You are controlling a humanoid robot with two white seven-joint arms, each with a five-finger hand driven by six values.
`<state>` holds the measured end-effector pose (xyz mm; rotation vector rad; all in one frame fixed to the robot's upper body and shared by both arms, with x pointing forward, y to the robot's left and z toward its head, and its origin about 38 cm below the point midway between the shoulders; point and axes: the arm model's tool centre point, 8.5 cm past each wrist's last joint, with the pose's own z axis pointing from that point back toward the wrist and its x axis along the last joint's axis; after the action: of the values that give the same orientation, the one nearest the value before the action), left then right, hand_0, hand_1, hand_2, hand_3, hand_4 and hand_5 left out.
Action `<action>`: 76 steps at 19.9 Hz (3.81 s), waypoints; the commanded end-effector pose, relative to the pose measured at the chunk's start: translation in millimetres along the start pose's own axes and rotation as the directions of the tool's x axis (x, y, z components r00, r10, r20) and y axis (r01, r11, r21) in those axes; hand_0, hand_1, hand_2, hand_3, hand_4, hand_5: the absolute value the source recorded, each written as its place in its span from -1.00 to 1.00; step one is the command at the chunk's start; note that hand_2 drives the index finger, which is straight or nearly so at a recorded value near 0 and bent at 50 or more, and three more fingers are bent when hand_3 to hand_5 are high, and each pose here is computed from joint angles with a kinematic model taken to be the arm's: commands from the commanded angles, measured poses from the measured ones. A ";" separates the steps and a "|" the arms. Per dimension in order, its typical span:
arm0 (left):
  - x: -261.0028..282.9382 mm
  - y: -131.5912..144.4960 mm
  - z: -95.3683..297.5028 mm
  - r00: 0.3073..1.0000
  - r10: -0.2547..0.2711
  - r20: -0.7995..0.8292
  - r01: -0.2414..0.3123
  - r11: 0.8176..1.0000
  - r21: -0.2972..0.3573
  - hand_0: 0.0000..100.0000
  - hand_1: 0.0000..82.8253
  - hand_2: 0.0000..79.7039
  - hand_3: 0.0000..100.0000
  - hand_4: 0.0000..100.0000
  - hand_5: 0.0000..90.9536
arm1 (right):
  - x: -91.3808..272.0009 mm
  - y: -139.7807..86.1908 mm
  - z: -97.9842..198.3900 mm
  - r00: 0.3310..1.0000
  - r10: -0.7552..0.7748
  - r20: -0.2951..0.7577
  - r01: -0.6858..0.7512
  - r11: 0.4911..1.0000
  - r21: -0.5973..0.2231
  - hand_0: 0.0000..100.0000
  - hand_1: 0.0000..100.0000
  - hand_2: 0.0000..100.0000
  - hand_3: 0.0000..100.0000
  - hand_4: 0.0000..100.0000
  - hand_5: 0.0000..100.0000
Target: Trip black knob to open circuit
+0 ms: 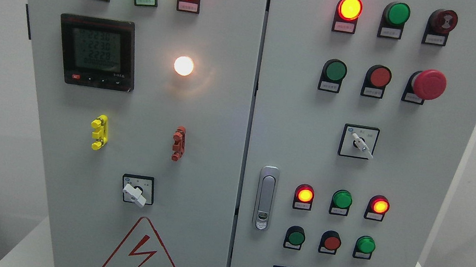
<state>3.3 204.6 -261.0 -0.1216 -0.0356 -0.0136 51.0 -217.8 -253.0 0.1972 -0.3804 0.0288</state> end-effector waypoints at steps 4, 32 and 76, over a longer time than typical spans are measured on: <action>8.6 0.8 -0.9 1.000 -0.003 0.025 0.003 1.000 0.002 -0.76 -0.06 -1.00 -1.00 -1.00 -1.00 | 111.3 -16.3 7.9 0.902 0.091 0.421 -0.052 0.993 -0.103 -1.00 -0.71 -1.00 -0.41 -0.58 -1.00; 8.5 0.8 -0.9 1.000 -0.003 0.023 0.003 1.000 0.002 -0.76 -0.06 -1.00 -1.00 -1.00 -1.00 | 315.8 7.8 157.9 0.292 0.097 0.951 -0.014 0.995 -0.097 -1.00 -0.72 -1.00 0.45 0.22 -0.08; 8.6 0.8 -0.9 1.000 -0.003 0.025 0.003 1.000 0.002 -0.76 -0.06 -1.00 -1.00 -1.00 -1.00 | 401.5 1.3 238.6 0.107 0.150 0.983 0.006 0.988 -0.152 -1.00 -0.90 -1.00 1.00 0.98 0.94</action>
<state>3.3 204.6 -261.0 -0.1217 -0.0350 -0.0135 333.6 -268.5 100.7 0.0336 -1.8079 -0.0452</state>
